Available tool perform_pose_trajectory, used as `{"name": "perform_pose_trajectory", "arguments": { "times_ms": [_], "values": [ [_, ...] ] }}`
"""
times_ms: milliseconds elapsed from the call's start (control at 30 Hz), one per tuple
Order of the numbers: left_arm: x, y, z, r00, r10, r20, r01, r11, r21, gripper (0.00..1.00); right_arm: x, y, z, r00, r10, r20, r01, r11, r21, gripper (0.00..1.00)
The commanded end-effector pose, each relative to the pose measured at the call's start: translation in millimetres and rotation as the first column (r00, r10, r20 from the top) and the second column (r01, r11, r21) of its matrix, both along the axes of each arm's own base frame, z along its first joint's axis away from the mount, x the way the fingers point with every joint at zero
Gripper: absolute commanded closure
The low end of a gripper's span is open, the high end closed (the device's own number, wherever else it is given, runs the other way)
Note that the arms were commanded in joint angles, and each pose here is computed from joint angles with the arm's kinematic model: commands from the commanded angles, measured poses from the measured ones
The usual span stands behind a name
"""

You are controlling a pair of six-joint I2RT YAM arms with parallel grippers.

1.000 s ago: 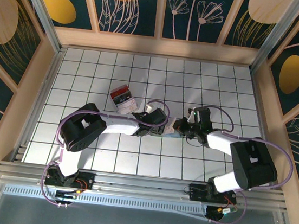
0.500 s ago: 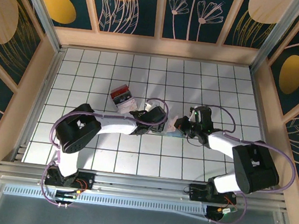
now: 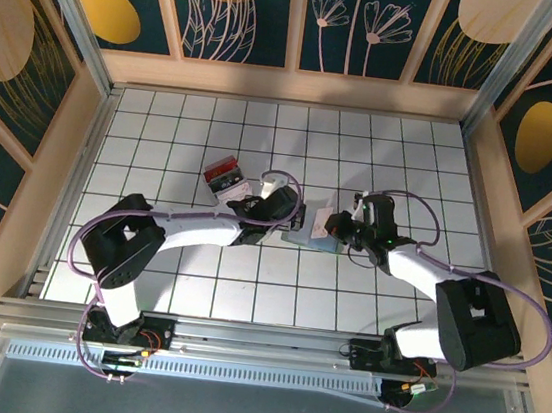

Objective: Take the credit cards out of the card holder

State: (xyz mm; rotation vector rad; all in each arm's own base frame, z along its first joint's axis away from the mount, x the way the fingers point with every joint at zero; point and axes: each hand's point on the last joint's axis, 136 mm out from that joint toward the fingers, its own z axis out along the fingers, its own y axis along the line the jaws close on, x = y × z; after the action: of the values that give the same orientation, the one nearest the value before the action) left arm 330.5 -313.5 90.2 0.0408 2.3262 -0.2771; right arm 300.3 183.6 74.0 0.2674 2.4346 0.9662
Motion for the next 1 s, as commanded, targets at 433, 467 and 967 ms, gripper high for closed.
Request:
{"name": "perform_pose_trajectory", "arguments": {
  "times_ms": [433, 467, 967],
  "values": [
    [2.9, 2.1, 82.2, 0.986, -0.007, 0.166, 0.063, 0.941, -0.333, 0.03, 22.3, 32.9, 77.4, 0.952, 0.09, 0.293, -0.147, 0.973, 0.179, 1.0],
    [1.6, 2.0, 88.0, 0.984, -0.02, 0.178, 0.083, 0.932, -0.352, 0.03, 23.1, 35.0, 83.9, 0.945, 0.09, 0.315, -0.158, 0.967, 0.198, 1.0],
    [-14.9, 6.2, 162.9, 0.923, -0.168, 0.347, 0.351, 0.739, -0.575, 0.19, -1.0, 58.6, 146.2, 0.852, 0.164, 0.498, -0.382, 0.845, 0.375, 1.0]
  ]
}}
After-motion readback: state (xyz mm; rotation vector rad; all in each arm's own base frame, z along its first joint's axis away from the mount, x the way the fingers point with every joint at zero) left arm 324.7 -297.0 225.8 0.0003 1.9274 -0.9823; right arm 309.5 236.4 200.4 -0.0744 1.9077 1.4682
